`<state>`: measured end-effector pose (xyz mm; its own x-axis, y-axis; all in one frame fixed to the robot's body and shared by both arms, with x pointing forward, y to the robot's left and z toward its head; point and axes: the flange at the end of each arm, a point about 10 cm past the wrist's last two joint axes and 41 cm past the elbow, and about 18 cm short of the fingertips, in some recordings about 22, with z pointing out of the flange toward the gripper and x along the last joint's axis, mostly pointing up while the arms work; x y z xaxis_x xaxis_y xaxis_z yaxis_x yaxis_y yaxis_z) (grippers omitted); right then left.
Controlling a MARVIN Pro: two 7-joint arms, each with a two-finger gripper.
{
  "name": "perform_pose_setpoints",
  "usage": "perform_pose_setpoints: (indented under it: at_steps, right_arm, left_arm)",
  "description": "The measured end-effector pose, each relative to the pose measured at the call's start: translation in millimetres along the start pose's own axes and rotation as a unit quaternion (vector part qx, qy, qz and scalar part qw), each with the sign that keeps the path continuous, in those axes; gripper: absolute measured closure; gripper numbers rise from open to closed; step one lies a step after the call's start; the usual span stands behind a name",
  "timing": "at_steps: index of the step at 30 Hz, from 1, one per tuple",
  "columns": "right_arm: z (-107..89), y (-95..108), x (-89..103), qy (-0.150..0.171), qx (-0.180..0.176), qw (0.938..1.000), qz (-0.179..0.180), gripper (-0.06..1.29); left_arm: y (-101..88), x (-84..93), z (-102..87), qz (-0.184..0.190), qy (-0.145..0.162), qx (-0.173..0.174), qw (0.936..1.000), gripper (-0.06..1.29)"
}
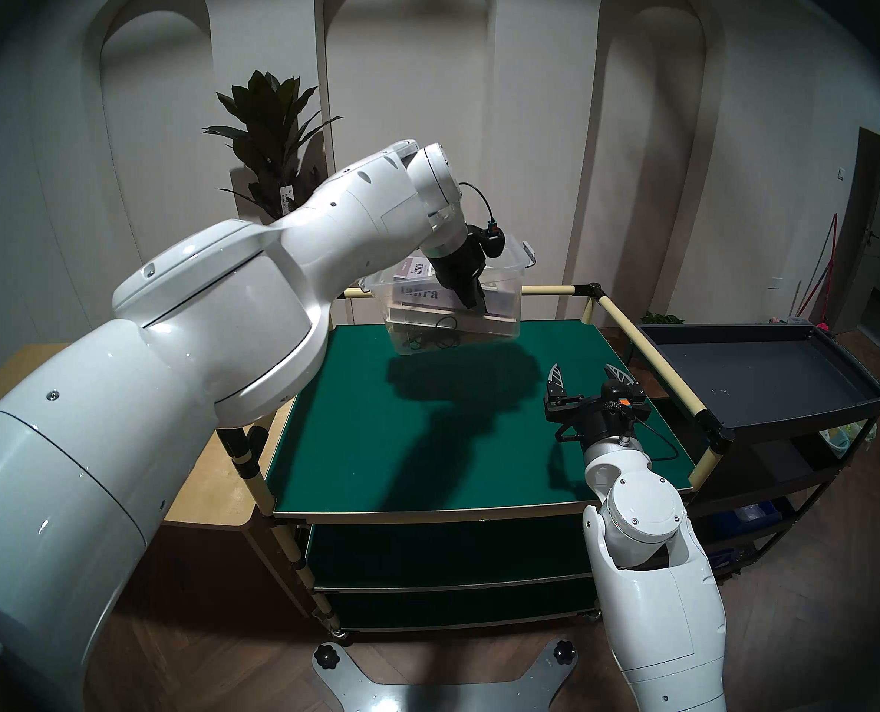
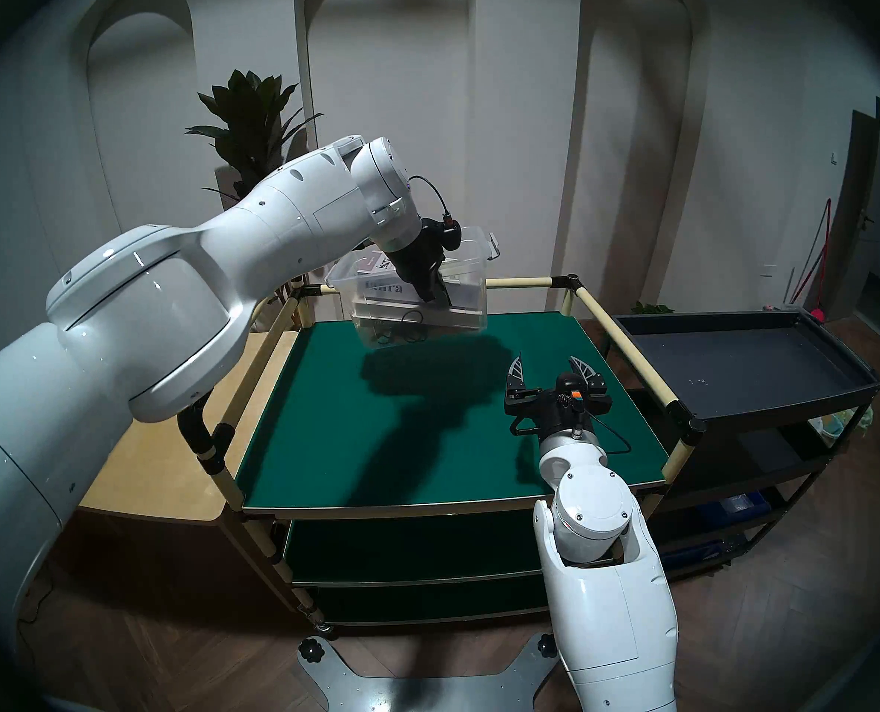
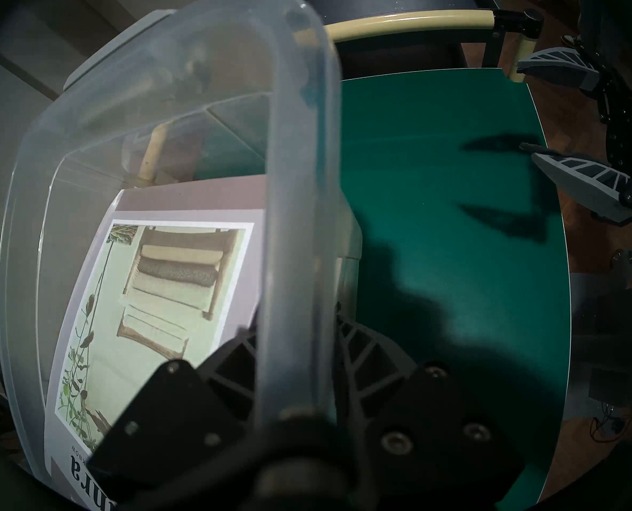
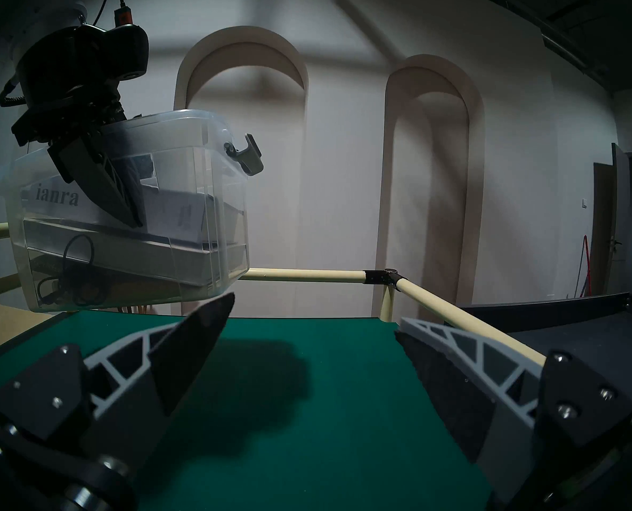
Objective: Put the storage box onto the shelf
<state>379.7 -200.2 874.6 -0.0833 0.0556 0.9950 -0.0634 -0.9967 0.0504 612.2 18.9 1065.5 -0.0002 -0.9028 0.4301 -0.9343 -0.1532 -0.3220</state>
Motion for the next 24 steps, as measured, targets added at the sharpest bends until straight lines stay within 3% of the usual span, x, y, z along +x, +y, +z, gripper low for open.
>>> perform_pose_setpoints:
  at_steps: [24]
  right_arm:
    - [0.7,0,0.9,0.001,0.000,1.0000,0.000,-0.02]
  left_arm:
    - [25.0,-16.9,58.2,-0.002,-0.013,-0.013,0.9998,0.92]
